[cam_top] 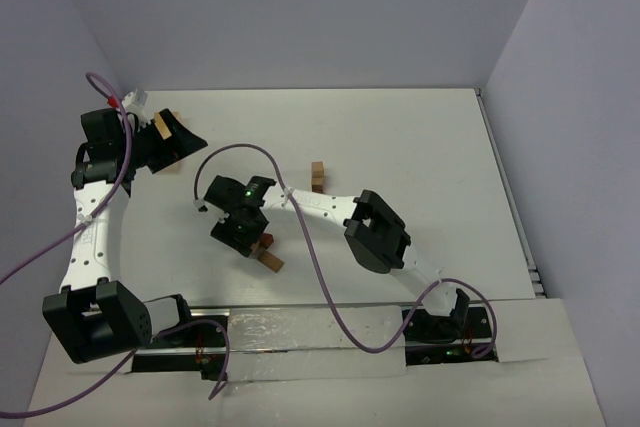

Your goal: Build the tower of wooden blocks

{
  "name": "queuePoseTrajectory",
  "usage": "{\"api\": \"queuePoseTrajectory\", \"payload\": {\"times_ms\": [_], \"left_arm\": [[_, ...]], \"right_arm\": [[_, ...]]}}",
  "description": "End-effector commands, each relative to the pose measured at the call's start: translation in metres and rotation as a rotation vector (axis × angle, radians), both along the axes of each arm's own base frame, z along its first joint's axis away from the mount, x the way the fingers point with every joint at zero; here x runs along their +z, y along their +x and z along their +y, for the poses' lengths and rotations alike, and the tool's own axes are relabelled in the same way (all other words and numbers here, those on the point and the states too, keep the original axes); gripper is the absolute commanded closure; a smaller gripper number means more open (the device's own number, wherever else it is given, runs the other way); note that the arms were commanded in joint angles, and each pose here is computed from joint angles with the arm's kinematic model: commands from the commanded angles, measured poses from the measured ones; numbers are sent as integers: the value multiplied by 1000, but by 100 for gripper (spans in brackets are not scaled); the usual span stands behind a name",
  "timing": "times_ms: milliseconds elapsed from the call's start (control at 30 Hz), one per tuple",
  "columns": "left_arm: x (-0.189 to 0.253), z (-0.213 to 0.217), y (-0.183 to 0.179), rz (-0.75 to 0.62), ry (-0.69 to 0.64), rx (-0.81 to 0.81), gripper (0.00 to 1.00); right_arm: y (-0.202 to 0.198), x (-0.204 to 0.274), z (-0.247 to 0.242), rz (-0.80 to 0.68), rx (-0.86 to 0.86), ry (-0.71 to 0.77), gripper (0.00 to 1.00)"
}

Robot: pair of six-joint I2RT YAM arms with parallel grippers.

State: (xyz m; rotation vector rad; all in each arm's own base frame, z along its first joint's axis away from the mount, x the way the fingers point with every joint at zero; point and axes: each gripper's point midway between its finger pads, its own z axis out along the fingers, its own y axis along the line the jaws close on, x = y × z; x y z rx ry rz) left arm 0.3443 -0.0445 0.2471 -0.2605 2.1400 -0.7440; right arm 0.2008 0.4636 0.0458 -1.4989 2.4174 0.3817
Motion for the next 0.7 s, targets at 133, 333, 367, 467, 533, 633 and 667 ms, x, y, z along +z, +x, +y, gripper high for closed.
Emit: {"api": "queuePoseTrajectory", "payload": {"times_ms": [133,333,367,467,533,633,667], "left_arm": [[9,3,5,-44,4,9,4],[9,3,4,-43,4,10,5],[8,3,4,-42,4,10,5],[7,3,4,-41,4,12,4],[8,3,4,-44,4,14,5],[9,3,5,-43,3,14,5],[10,3,5,-46,5,14,5]], "right_arm": [[3,-2,11,-26,13,11,33],[1,3,11,-26,9,15,41],[1,5,11,-26,10,19,44],[0,15,11,-31,12,34,50],[-2,23,9,-27,-19,45,67],[-2,38,4,-37,-41,55,82],[-2,45,2,-42,-49,61,86]]}}
